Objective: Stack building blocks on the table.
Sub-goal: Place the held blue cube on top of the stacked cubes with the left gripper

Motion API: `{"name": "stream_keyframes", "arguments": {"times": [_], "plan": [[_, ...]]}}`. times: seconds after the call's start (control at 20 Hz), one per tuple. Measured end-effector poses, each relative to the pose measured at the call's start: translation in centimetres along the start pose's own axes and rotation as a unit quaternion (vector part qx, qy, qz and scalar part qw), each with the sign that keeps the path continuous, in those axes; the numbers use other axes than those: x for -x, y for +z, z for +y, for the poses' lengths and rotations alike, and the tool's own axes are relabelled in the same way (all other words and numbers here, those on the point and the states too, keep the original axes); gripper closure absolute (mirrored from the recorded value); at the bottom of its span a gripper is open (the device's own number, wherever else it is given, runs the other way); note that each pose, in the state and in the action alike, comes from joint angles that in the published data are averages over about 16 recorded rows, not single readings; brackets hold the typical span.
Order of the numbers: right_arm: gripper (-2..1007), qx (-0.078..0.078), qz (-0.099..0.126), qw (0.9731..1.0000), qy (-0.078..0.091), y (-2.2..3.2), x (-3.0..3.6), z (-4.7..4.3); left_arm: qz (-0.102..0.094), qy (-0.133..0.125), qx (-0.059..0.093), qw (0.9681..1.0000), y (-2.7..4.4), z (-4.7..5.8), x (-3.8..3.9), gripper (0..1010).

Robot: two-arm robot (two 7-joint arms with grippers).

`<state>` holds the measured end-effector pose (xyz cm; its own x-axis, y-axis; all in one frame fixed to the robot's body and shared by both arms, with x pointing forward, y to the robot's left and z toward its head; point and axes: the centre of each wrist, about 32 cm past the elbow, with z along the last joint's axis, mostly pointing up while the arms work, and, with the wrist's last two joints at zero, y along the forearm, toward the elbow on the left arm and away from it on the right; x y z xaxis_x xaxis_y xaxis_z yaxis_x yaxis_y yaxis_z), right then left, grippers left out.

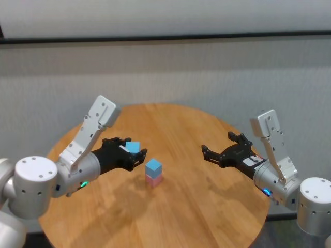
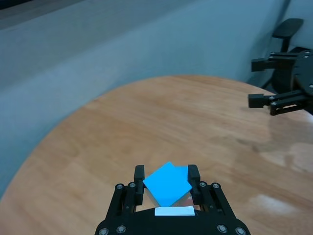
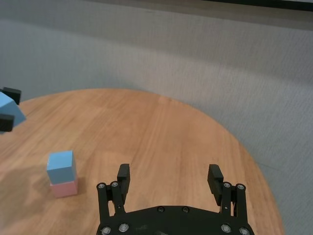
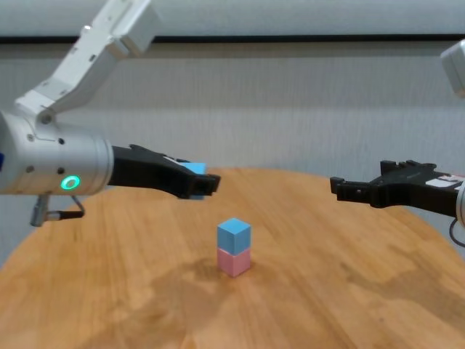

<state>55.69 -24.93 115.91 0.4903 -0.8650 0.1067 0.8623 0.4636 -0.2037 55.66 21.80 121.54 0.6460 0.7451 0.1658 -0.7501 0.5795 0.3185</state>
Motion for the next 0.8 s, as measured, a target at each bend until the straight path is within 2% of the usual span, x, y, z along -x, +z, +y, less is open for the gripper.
{"name": "stream_keyframes", "arguments": {"times": [0.3,0.8], "plan": [[5,0.0,0.0,1.0,0.0,0.0,0.0,0.0,-0.009,-0.029,0.01,0.9995,0.11,-0.9,-0.22,452],[5,0.0,0.0,1.0,0.0,0.0,0.0,0.0,-0.026,-0.062,0.025,0.9974,0.12,-1.5,-1.42,452]]}}
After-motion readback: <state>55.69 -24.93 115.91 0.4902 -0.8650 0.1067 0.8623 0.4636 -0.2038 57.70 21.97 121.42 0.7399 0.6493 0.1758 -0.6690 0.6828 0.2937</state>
